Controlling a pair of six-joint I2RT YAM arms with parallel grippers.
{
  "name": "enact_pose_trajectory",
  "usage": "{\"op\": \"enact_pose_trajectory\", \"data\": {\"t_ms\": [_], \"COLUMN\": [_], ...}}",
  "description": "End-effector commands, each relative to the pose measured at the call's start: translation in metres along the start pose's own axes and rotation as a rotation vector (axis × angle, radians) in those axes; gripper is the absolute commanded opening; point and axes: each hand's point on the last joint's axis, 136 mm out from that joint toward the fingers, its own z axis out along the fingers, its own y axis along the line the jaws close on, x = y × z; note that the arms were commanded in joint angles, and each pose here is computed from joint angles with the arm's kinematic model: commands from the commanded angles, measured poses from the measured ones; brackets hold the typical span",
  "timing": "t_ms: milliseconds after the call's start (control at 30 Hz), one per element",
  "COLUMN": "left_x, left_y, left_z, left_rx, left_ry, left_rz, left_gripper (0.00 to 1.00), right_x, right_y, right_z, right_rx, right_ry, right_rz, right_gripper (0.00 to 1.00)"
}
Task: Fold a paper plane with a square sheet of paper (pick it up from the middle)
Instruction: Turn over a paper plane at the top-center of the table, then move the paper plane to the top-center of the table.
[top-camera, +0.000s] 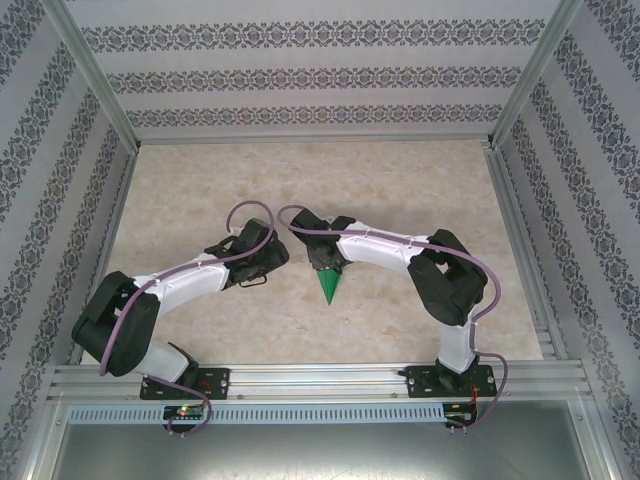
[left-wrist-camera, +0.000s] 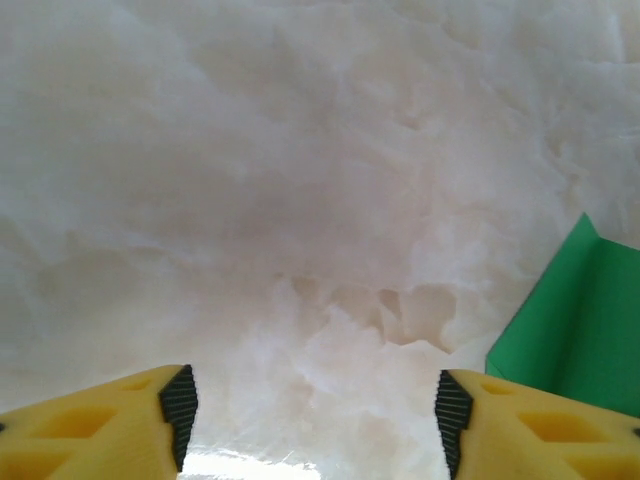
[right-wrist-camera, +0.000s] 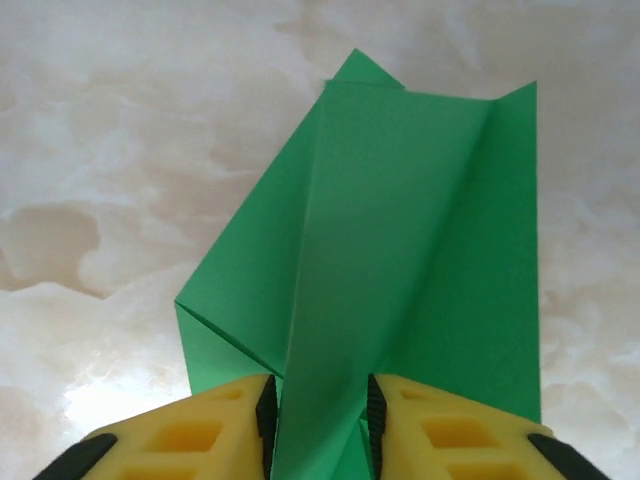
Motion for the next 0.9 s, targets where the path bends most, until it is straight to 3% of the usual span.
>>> {"op": "enact_pose_trajectory", "data": {"t_ms": [0, 233, 500, 867], "left_x": [-0.002, -0.001, 0.004, 0.009], "left_y": [0.016, 0.009, -0.018, -0.021], "left_z": [-0.004, -0.003, -0.002, 0.005], "left_rx": [-0.061, -0.030, 0.110, 0.116], "left_ry": [-0.012, 0.000, 0.035, 0.067], "left_rz": [-0.013, 0.002, 0.051, 0.060], "left_gripper": [0.73, 0.87, 1.00, 1.00], "right_x": [-0.001, -0.009, -0.027, -0.016], "right_y": [-0.018, -0.031, -0.022, -0.015], "right_z": [-0.001, -0.014, -0.043, 0.006], "right_rx": [0.062, 0.004, -0.193, -0.192], "right_ry": [-0.008, -0.050, -0.139, -0.006], "right_rz": [0.035, 0.099, 0.084, 0.065], "right_gripper": [0.23, 0.02, 0.04, 0.11]}}
